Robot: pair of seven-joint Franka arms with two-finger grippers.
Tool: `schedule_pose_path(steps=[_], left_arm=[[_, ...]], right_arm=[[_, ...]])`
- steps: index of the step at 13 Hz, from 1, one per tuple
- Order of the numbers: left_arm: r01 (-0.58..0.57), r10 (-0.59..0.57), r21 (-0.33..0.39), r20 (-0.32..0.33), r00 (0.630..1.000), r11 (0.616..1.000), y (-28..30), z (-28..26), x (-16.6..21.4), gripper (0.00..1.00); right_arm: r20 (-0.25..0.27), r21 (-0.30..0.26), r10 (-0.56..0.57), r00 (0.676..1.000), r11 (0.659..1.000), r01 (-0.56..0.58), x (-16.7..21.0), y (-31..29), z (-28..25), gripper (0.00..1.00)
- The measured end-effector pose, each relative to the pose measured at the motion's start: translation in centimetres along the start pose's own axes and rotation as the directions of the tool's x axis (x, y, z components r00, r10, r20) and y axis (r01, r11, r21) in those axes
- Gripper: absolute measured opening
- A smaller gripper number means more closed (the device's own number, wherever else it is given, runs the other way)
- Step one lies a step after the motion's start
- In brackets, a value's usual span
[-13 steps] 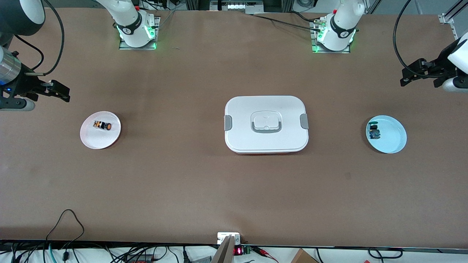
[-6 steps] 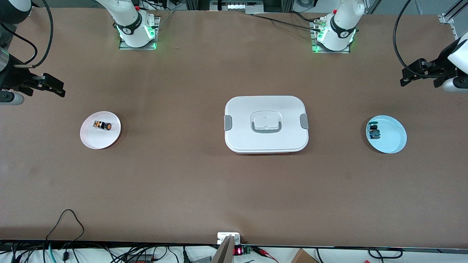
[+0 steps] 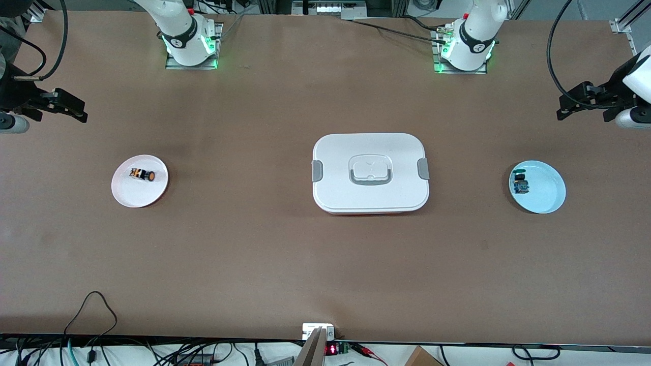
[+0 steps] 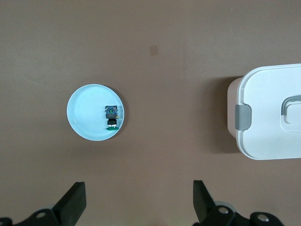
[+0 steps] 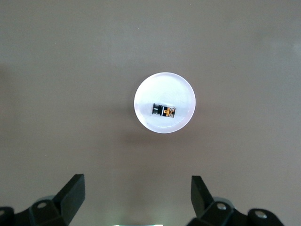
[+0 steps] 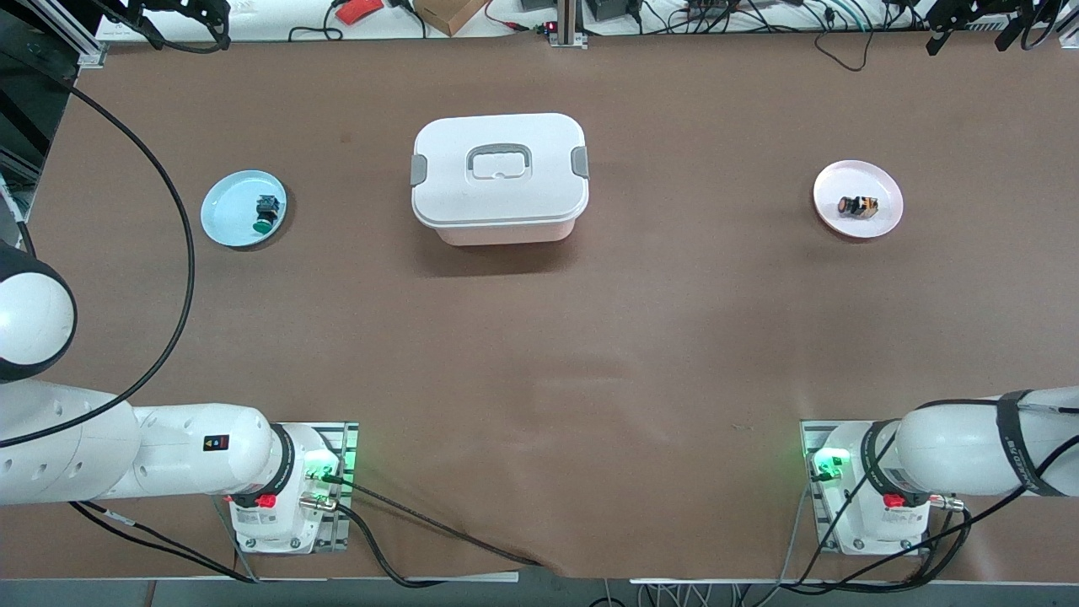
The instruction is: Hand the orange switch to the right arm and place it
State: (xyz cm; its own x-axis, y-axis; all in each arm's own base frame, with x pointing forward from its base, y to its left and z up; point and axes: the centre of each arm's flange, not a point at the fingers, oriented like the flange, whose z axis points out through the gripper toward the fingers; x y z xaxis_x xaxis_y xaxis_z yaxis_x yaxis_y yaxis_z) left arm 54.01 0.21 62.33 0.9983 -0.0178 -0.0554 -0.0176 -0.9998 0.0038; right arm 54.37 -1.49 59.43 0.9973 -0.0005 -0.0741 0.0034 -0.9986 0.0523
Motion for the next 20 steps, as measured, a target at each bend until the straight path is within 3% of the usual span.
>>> schedule_pose_path(steps=[20], left_arm=[[0.001, -0.001, -0.001, 0.012, 1.0, 1.0, -0.05, 0.26, 0.03, 1.0]], right_arm=[[0.014, 0.002, -0.001, 1.0, 1.0, 0.001, -0.24, 0.04, 0.03, 1.0]])
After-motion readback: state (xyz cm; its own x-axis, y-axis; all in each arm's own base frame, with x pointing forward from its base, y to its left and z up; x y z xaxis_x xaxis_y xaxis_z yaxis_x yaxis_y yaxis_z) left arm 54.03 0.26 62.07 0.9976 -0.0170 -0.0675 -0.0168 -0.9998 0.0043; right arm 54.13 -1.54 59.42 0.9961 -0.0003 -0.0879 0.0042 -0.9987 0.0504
